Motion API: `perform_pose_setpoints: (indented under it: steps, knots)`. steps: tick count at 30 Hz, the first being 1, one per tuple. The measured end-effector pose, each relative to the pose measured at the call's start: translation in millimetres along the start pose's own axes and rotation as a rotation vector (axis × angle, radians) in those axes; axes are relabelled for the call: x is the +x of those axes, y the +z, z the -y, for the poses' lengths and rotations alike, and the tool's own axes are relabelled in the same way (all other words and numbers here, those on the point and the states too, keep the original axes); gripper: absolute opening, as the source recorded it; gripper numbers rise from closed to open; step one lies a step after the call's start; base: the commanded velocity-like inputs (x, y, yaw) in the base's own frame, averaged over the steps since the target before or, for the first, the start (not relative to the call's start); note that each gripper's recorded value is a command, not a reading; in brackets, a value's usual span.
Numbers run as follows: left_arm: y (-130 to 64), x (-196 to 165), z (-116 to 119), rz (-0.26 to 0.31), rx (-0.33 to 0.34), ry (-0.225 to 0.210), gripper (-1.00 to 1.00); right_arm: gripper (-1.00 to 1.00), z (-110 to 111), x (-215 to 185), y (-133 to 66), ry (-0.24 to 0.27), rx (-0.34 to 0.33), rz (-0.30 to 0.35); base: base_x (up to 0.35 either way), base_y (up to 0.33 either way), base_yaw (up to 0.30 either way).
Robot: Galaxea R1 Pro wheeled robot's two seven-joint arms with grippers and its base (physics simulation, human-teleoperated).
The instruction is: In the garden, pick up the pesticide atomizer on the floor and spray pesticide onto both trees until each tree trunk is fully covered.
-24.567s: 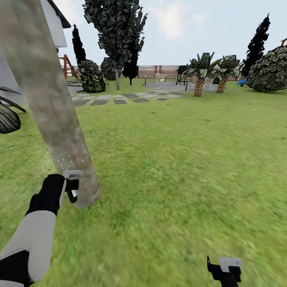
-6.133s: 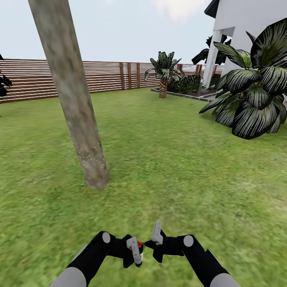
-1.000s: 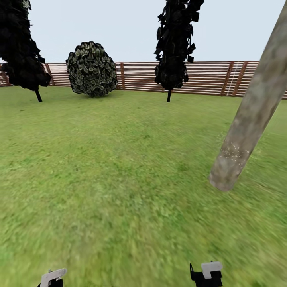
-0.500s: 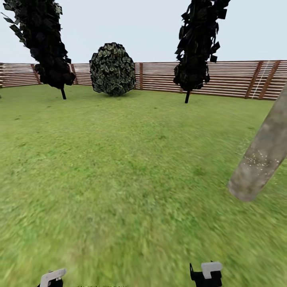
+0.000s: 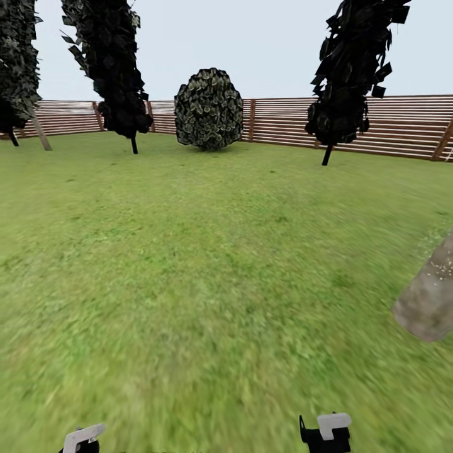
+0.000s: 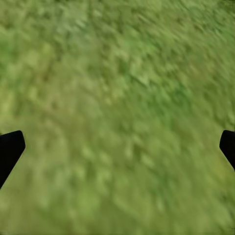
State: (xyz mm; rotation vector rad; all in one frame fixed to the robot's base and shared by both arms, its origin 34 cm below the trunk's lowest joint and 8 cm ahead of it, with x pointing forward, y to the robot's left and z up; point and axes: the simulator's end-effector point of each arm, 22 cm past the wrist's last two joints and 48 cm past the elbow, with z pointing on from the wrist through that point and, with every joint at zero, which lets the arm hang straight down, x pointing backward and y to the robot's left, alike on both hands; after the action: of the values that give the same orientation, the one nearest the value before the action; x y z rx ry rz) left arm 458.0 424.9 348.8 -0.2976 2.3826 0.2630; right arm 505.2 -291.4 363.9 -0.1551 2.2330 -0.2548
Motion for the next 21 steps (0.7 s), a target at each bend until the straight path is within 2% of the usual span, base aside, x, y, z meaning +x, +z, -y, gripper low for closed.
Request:
perform_pose_setpoints:
  steps: [21]
  knots:
    - [0.0,0.0,0.1,0.0,0.0,0.0,-1.0,1.0,0.1,0.0,0.0,0.0,0.0,0.0,0.0,0.0,0.281]
